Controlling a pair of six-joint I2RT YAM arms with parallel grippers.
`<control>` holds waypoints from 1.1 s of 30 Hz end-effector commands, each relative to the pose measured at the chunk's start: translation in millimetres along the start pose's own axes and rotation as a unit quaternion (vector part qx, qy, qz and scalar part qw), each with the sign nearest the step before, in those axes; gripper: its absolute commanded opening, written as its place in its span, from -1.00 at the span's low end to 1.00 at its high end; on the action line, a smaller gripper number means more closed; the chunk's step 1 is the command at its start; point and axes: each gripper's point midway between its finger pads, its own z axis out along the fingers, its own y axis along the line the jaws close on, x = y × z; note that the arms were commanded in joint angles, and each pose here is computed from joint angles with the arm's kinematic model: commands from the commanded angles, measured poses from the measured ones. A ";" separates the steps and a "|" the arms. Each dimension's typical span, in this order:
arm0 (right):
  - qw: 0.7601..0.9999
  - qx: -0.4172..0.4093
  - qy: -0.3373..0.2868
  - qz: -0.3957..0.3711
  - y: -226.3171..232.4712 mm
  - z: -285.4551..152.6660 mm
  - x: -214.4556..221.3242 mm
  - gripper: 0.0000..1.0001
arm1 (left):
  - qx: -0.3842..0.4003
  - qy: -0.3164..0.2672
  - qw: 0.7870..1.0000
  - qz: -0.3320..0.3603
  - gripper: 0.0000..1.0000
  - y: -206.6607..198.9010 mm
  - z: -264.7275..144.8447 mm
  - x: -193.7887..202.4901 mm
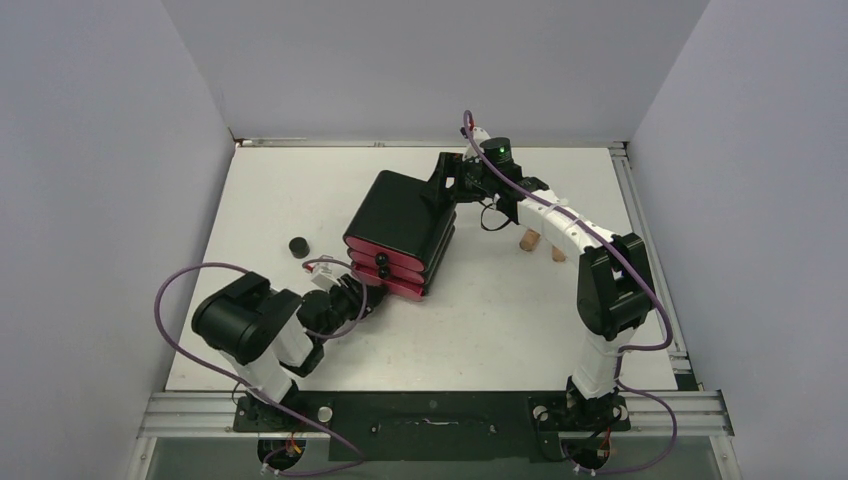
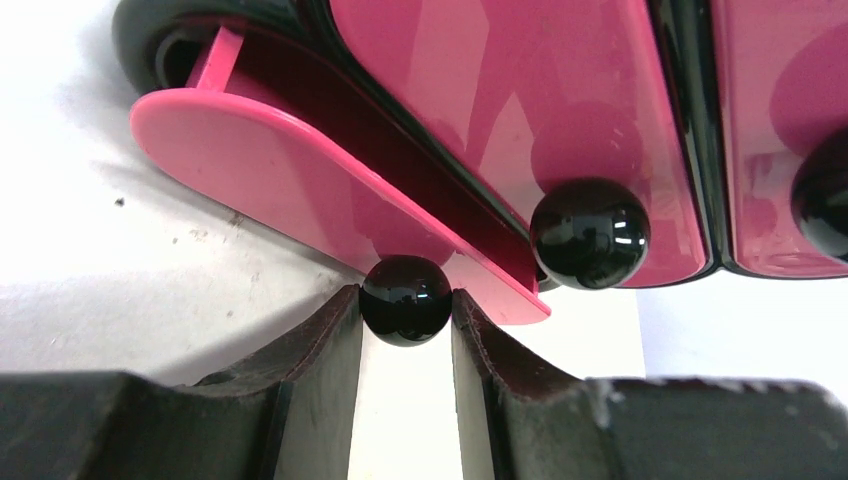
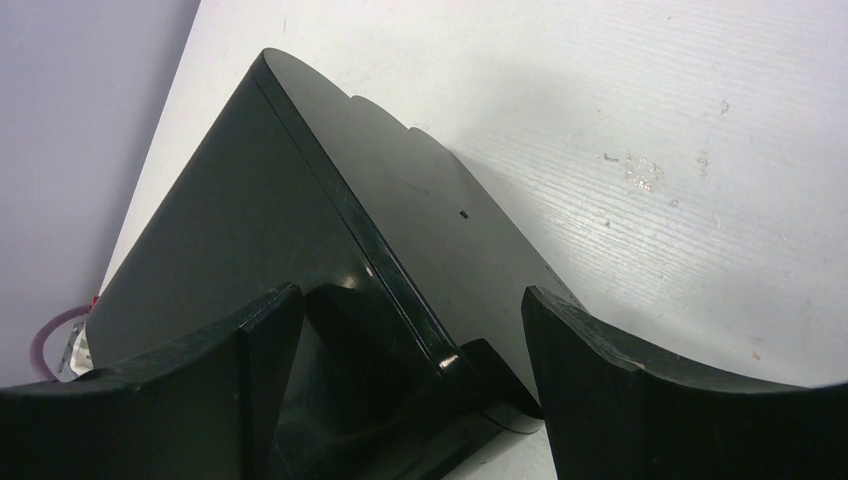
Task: Organize the makeup
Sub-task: Open the drawer in the storage box.
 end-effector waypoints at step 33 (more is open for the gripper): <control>0.999 0.022 0.000 0.032 5.5 -16.5 0.6 0.52 | -0.047 0.044 0.996 0.069 -0.74 -6.3 -52.8 0.4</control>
